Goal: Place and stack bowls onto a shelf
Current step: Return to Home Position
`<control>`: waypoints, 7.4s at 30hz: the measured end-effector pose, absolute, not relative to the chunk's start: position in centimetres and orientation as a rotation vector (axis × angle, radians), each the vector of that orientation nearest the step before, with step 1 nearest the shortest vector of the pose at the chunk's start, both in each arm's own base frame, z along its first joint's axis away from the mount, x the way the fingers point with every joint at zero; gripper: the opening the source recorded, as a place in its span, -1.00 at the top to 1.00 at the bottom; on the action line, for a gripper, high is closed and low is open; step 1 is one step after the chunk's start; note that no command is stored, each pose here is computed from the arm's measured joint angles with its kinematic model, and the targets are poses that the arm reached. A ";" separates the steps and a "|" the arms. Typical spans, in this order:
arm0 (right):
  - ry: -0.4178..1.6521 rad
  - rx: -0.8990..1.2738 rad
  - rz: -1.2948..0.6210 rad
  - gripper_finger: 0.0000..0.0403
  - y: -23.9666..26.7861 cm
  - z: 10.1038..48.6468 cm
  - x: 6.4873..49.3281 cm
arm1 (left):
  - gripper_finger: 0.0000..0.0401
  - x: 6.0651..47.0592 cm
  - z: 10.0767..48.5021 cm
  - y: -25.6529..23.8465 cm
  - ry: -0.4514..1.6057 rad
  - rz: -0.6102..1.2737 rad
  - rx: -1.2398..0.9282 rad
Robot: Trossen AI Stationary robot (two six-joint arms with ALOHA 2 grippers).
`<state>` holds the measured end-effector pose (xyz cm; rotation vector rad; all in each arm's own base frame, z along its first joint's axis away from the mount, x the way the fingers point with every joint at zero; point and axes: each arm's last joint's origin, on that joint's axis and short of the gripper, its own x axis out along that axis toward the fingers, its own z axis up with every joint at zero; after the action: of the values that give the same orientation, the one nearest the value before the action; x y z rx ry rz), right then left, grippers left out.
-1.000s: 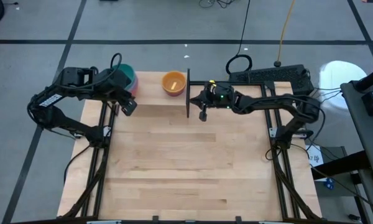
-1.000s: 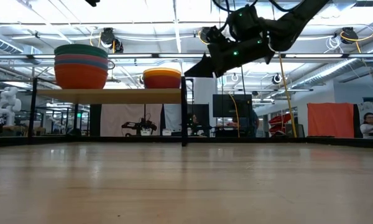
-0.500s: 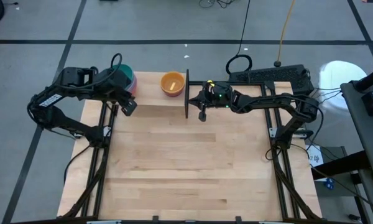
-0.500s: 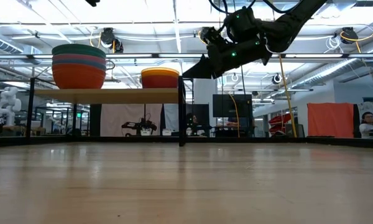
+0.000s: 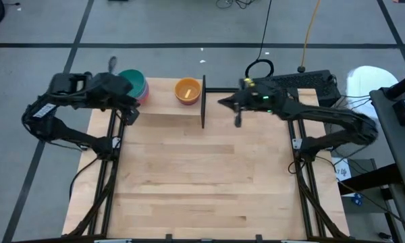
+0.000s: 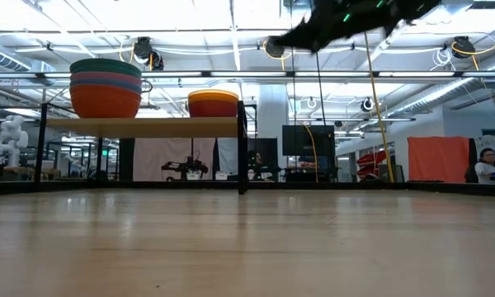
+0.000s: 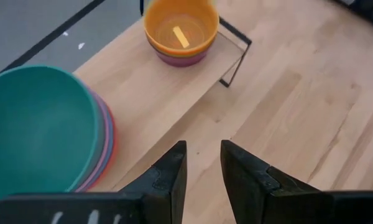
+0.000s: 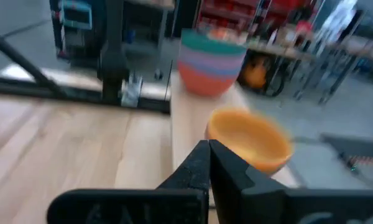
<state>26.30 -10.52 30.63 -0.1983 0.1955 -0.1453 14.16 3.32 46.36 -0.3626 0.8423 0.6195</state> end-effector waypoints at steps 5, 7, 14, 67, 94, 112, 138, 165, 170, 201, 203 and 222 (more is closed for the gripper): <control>0.128 -0.242 -0.217 1.00 -9.1 34.5 21.7 | 0.49 10.7 47.4 2.6 0.737 0.618 -0.387; 0.110 -0.252 -0.257 1.00 -8.5 35.5 20.0 | 0.51 9.4 47.7 2.3 0.700 0.606 -0.388; 0.074 -0.264 -0.315 1.00 -6.3 37.5 14.8 | 0.86 4.9 48.4 1.6 0.593 0.570 -0.362; -0.001 -0.092 -0.608 1.00 1.0 33.4 -3.6 | 0.98 -16.2 39.4 -4.1 0.105 0.595 -0.143; 0.002 -0.013 -0.568 1.00 -2.0 27.4 3.4 | 0.98 -17.0 34.7 -6.6 0.059 0.626 -0.078; -0.143 -0.097 -0.523 1.00 -4.0 19.5 8.3 | 0.92 -12.5 33.6 -4.7 0.195 0.630 -0.097; -0.233 -0.133 -0.529 1.00 -4.1 19.2 8.5 | 0.90 -6.1 32.4 -2.1 0.199 0.569 0.006; -0.219 -0.128 -0.528 1.00 -4.1 19.1 8.5 | 0.93 4.2 26.6 1.9 0.013 0.426 0.022; -0.221 -0.128 -0.528 1.00 -4.1 19.1 8.5 | 0.88 5.5 24.9 2.3 0.003 0.380 0.021; -0.227 -0.108 -0.527 1.00 -4.1 19.1 8.5 | 0.87 9.0 17.5 3.4 -0.061 0.261 -0.047; -0.226 -0.109 -0.528 1.00 -4.1 19.1 8.5 | 0.87 9.1 17.1 3.4 -0.061 0.251 -0.051; -0.218 -0.096 -0.526 1.00 -4.1 19.0 8.5 | 0.87 9.1 17.0 3.3 -0.053 0.208 -0.073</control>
<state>8.52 -4.12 18.97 -0.0962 -0.2176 -0.5260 9.13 3.29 17.03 -0.0727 -0.0530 0.2081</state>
